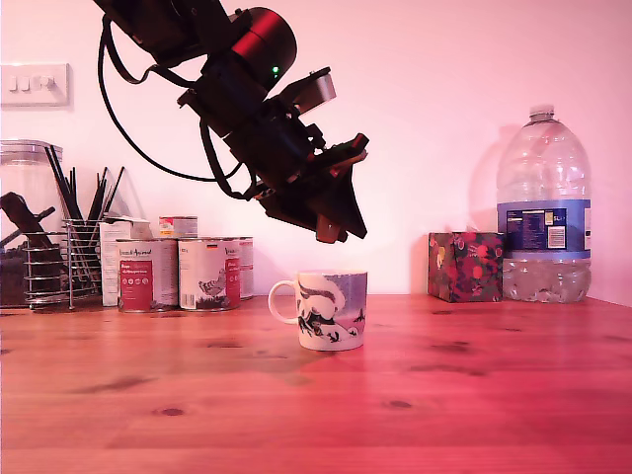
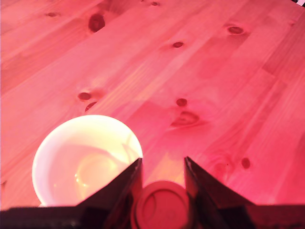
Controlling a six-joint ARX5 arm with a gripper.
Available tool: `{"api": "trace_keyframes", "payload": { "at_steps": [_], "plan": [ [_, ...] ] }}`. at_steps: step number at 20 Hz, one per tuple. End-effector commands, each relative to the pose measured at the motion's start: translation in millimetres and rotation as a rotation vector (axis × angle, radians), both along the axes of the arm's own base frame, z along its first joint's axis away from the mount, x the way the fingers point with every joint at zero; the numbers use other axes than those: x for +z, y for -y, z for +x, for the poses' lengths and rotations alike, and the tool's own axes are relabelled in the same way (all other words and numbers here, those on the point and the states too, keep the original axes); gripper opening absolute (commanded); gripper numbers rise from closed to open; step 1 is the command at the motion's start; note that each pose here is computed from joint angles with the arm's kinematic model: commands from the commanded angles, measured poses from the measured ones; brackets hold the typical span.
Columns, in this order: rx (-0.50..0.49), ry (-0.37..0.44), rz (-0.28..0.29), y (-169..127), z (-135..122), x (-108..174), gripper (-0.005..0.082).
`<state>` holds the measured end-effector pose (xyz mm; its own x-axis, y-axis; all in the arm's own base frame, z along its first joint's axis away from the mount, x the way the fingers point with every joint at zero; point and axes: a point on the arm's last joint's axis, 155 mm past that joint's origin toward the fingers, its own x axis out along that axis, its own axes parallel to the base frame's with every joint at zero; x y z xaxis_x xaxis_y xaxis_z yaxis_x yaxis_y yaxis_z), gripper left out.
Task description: Pick up the coffee capsules from the table one by one and drop them inside the nearest coffee cup
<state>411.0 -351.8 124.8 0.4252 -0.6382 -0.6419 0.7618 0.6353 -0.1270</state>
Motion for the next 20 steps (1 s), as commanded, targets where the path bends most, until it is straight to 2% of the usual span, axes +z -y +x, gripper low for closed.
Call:
{"api": "trace_keyframes", "payload": {
  "at_steps": [1, 5, 10, 15, 20],
  "plan": [
    [0.013, 0.004, -0.001, -3.8, 0.8, -0.1, 0.0198],
    [0.048, 0.082, -0.036, -10.1, 23.0, 15.9, 0.0197],
    [0.074, 0.121, -0.061, -16.2, 39.2, 34.7, 0.0188],
    [0.091, 0.084, -0.035, -23.5, 47.3, 33.7, 0.0175],
    [0.089, 0.022, 0.006, -17.7, 59.6, 27.8, 0.0175]
  ]
}}
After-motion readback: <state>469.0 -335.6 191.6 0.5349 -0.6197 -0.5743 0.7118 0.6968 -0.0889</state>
